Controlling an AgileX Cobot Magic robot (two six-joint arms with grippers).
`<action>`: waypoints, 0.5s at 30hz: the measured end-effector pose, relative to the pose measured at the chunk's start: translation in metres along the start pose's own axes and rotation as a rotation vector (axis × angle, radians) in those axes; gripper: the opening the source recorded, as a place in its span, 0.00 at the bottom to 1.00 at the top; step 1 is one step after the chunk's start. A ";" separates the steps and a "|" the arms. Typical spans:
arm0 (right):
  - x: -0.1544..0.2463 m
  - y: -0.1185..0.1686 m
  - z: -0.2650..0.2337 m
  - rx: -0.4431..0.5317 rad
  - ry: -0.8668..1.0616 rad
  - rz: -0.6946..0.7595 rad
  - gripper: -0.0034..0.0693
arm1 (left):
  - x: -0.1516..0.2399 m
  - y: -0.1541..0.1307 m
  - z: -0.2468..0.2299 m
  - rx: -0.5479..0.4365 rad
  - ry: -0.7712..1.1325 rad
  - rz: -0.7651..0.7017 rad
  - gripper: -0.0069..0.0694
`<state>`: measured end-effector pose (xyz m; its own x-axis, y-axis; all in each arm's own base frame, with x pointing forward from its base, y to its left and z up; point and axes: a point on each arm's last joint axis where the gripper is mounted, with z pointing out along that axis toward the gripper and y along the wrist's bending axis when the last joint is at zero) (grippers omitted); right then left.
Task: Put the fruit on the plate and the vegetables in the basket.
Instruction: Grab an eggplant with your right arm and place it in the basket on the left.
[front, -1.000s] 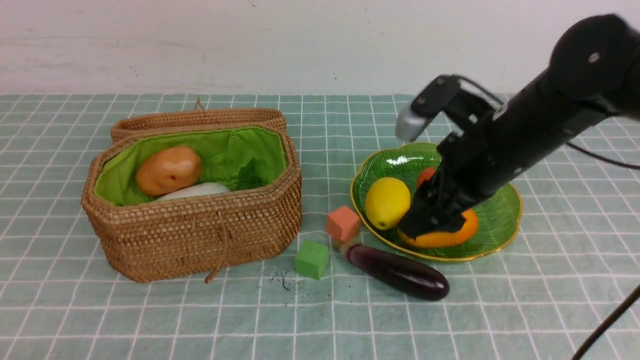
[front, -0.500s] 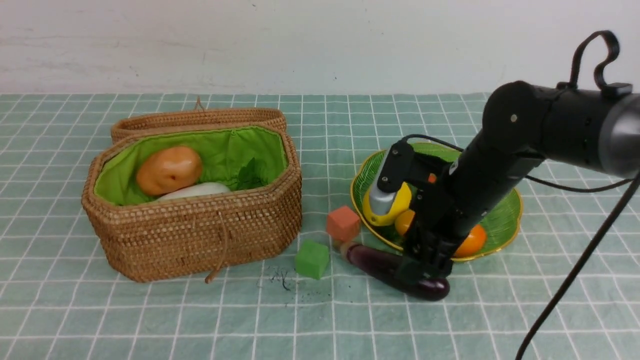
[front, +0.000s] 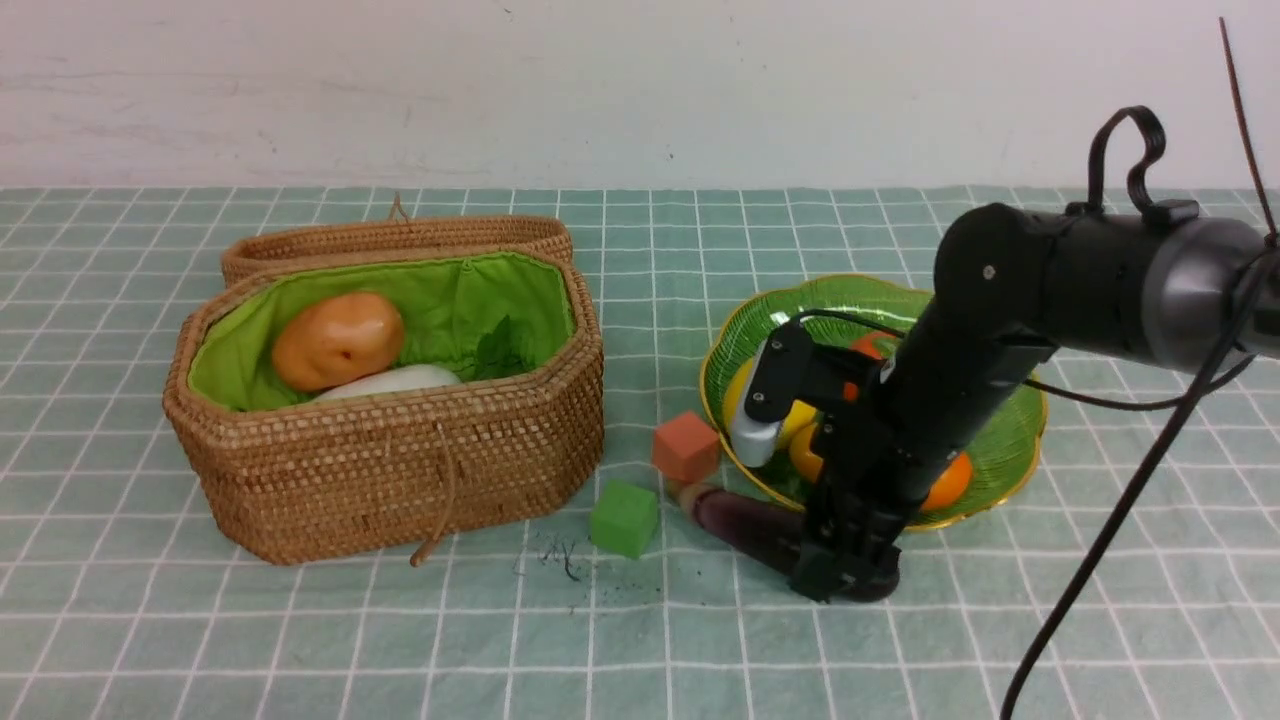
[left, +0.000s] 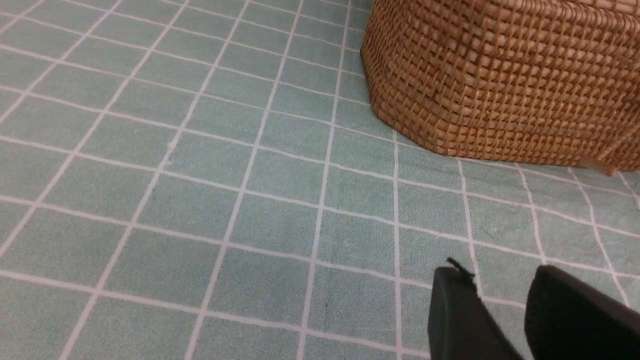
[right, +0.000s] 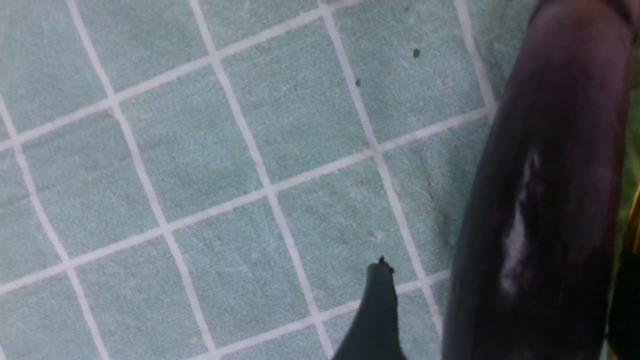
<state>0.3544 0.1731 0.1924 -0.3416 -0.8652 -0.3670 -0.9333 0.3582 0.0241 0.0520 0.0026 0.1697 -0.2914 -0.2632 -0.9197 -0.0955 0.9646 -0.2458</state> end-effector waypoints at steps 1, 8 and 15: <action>0.000 0.000 0.001 -0.005 -0.001 0.004 0.84 | 0.000 0.000 0.000 0.000 0.000 0.000 0.36; 0.002 0.000 0.007 -0.023 0.011 0.011 0.84 | 0.000 0.000 0.000 0.000 0.000 0.000 0.37; 0.001 -0.001 0.005 -0.012 0.009 0.005 0.84 | 0.000 0.000 0.000 0.000 0.000 0.000 0.38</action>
<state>0.3550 0.1736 0.1875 -0.3469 -0.8666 -0.3587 -0.9329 0.3582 0.0369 0.0520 0.0026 0.1697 -0.2914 -0.2632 -0.9197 -0.0955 0.9646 -0.2458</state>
